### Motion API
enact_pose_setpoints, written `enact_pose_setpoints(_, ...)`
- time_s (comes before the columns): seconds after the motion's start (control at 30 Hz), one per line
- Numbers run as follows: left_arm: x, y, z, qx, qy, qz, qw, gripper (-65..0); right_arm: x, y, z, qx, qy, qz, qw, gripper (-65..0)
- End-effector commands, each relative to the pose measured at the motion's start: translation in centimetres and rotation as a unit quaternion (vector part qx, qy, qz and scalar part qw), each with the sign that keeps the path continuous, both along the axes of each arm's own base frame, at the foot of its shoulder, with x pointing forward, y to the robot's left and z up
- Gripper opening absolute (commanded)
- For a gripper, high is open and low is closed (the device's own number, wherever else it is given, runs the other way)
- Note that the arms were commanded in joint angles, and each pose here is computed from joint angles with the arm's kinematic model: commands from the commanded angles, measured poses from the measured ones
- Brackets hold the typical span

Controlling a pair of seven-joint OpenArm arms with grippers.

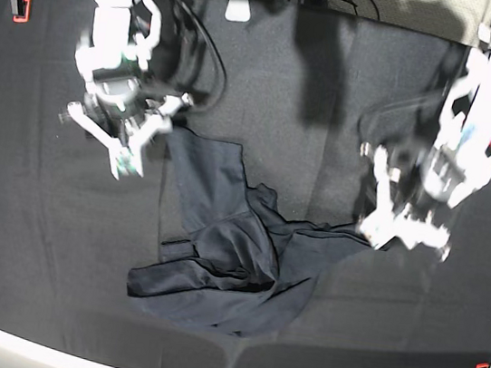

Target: Layout the t-shirt on the table in an organized manner, then fold the t-shirt properly

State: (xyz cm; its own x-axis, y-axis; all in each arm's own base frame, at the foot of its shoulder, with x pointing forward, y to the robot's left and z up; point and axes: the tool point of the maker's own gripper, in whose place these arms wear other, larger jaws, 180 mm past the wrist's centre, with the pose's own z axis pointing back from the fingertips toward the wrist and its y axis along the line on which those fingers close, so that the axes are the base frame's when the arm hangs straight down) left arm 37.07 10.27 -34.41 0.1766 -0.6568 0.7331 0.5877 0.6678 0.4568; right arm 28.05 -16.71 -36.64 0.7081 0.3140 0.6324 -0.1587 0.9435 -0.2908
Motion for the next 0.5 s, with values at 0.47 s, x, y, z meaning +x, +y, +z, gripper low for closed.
enact_pose_setpoints(0.47, 6.3, 2.4, -3.2, 0.125, 0.004, 0.003, 0.992, -46.8, 1.4, 0.4, 2.8, 0.004, -0.052, 0.005, 0.9986, -36.2)
